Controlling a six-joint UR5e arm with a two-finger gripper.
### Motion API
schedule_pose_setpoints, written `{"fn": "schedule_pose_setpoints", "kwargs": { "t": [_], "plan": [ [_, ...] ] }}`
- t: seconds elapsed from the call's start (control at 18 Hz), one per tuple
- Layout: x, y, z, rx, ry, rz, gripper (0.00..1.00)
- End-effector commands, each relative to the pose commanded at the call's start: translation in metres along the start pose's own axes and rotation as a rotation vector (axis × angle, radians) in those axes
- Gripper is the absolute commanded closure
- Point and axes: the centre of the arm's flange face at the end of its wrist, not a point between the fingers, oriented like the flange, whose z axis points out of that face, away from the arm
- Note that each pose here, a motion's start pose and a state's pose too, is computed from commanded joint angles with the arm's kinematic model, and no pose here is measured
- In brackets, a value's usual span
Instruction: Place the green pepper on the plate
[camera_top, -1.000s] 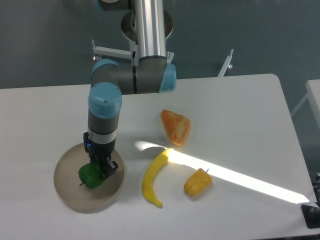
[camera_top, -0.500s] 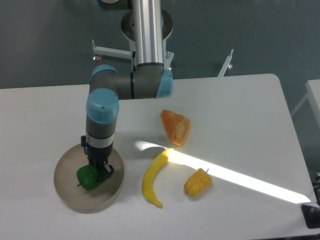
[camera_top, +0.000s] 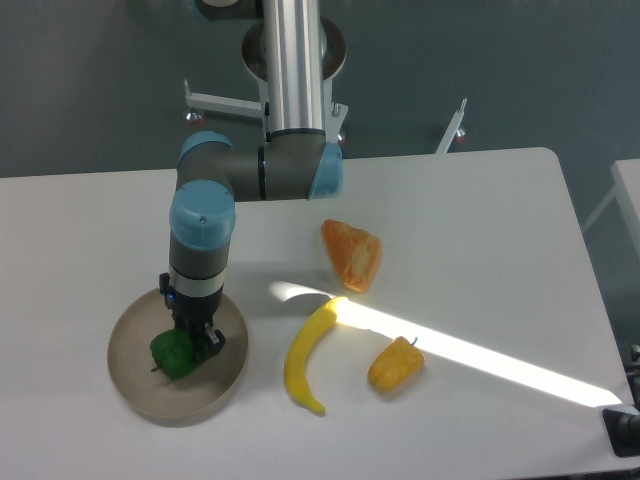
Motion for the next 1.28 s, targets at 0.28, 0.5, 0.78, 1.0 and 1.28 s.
{"fn": "schedule_pose_setpoints", "kwargs": {
  "t": [0.28,0.5,0.78,1.0,1.28],
  "plan": [
    [0.0000,0.0002,0.0001,-0.002,0.000,-0.007,0.62],
    [0.0001,-0.0005,-0.0021,0.002,-0.002,-0.016,0.60],
    [0.0001,-0.0005,-0.0021,0.002,-0.002,-0.021,0.55],
    [0.0002,-0.0006,-0.0021,0.003,-0.002,-0.021,0.44],
    [0.0003,-0.0005,-0.0019,0.002,0.000,-0.023,0.43]
  ]
}}
